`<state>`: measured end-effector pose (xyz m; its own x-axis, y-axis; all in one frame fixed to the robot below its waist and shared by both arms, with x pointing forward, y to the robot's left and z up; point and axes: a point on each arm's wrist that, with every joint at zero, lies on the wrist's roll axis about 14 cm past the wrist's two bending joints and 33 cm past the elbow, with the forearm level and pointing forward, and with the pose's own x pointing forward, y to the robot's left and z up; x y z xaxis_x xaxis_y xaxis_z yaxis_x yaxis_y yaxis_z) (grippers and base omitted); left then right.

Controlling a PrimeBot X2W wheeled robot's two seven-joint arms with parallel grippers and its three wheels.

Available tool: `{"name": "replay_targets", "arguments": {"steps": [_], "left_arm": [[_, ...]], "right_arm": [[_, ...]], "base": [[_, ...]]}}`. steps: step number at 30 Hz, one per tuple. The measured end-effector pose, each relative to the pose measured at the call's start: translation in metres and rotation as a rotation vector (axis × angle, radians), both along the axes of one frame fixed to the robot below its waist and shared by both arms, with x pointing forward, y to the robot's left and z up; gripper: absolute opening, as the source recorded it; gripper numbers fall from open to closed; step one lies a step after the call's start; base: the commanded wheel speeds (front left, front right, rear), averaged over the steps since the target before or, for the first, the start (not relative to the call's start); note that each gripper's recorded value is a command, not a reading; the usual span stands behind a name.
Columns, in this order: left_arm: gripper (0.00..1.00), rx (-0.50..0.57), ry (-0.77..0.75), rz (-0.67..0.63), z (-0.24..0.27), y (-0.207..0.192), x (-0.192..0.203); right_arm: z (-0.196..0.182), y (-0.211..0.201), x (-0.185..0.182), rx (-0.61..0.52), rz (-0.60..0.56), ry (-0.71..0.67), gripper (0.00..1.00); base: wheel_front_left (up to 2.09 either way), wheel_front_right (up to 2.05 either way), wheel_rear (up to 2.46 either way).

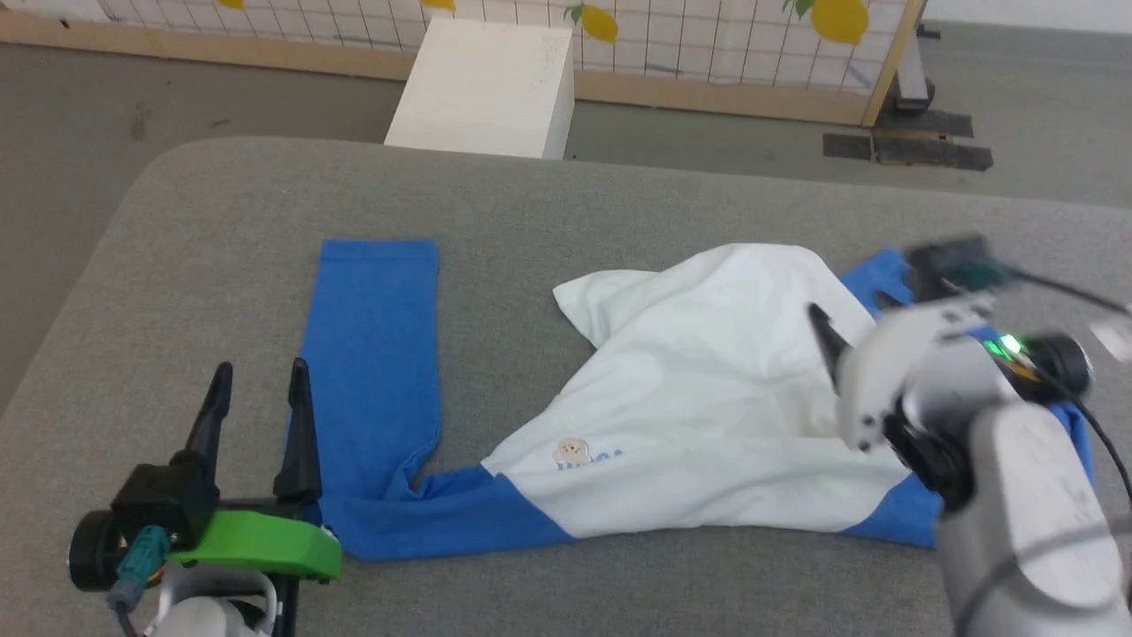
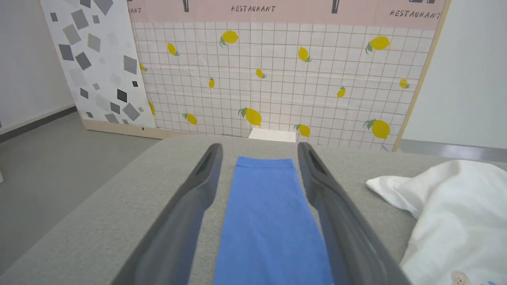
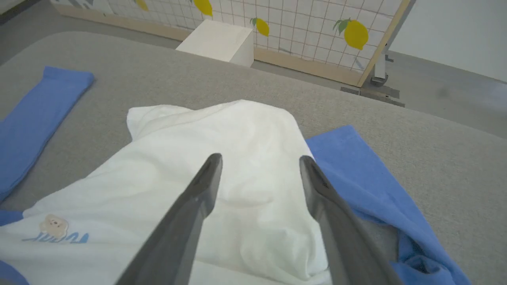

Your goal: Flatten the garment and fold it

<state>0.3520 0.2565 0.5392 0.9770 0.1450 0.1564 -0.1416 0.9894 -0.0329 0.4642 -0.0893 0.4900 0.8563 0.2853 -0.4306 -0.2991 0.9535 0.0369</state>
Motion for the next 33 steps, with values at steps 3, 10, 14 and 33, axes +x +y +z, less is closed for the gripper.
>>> {"name": "replay_targets", "arguments": {"steps": [3,10,14,33], "left_arm": [[1.0,-0.014,0.046,0.001,-0.017,-0.002,0.005],[1.0,-0.027,0.074,-0.018,-0.029,-0.006,0.033],[1.0,-0.029,0.084,-0.014,-0.035,-0.005,0.042],[1.0,-0.027,0.116,0.078,-0.043,0.022,0.033]], "right_arm": [[-0.006,0.029,0.012,-0.129,0.101,0.099,1.0],[-0.072,0.055,0.019,-0.424,0.243,0.392,1.0],[-0.113,0.061,0.006,-0.506,0.306,0.542,1.0],[-0.03,0.115,0.13,-0.239,0.256,0.134,0.0]], "base": [[0.0,0.0,0.0],[0.0,0.0,0.0],[0.0,0.0,0.0],[0.0,0.0,0.0]]}}
